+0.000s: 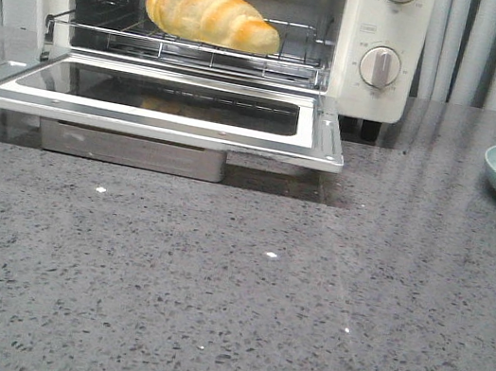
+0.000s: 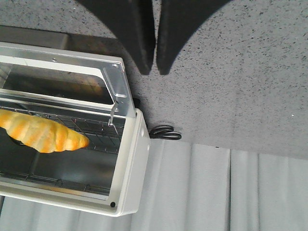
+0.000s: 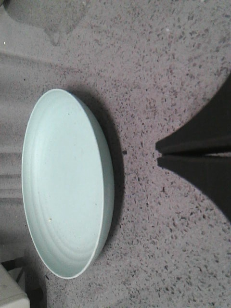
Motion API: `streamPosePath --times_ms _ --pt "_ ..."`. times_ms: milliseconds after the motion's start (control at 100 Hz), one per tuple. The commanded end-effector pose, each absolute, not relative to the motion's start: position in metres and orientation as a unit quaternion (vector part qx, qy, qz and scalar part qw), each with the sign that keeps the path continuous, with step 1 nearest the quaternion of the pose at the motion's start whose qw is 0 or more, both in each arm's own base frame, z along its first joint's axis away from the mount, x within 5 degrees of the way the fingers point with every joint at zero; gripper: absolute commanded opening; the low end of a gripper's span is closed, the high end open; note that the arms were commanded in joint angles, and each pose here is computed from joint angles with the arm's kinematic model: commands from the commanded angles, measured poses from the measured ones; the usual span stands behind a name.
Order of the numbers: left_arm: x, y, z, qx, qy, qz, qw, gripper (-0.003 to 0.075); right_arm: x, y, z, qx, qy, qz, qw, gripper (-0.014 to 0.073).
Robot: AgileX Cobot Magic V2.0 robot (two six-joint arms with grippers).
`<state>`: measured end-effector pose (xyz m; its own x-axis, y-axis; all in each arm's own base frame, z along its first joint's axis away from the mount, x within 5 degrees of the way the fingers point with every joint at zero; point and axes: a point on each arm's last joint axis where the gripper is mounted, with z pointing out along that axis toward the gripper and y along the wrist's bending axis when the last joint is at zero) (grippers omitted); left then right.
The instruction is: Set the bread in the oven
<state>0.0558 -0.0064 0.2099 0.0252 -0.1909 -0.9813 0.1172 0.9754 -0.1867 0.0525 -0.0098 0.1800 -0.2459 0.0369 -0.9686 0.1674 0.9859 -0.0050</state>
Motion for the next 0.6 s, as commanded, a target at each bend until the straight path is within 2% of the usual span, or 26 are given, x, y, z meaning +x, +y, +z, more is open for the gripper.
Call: streamPosePath --times_ms 0,490,590 --pt "0.052 -0.005 0.224 -0.032 0.644 -0.113 0.755 -0.0022 0.052 -0.01 0.175 0.066 0.781 -0.055 0.618 -0.0075" --pt "0.052 -0.005 0.223 -0.032 0.645 -0.113 0.755 -0.0022 0.053 -0.01 0.175 0.066 0.781 -0.055 0.619 -0.0075" --pt "0.054 -0.005 0.213 -0.032 0.655 -0.112 0.747 -0.0022 0.053 -0.01 0.175 0.066 0.781 -0.055 0.619 -0.0075"
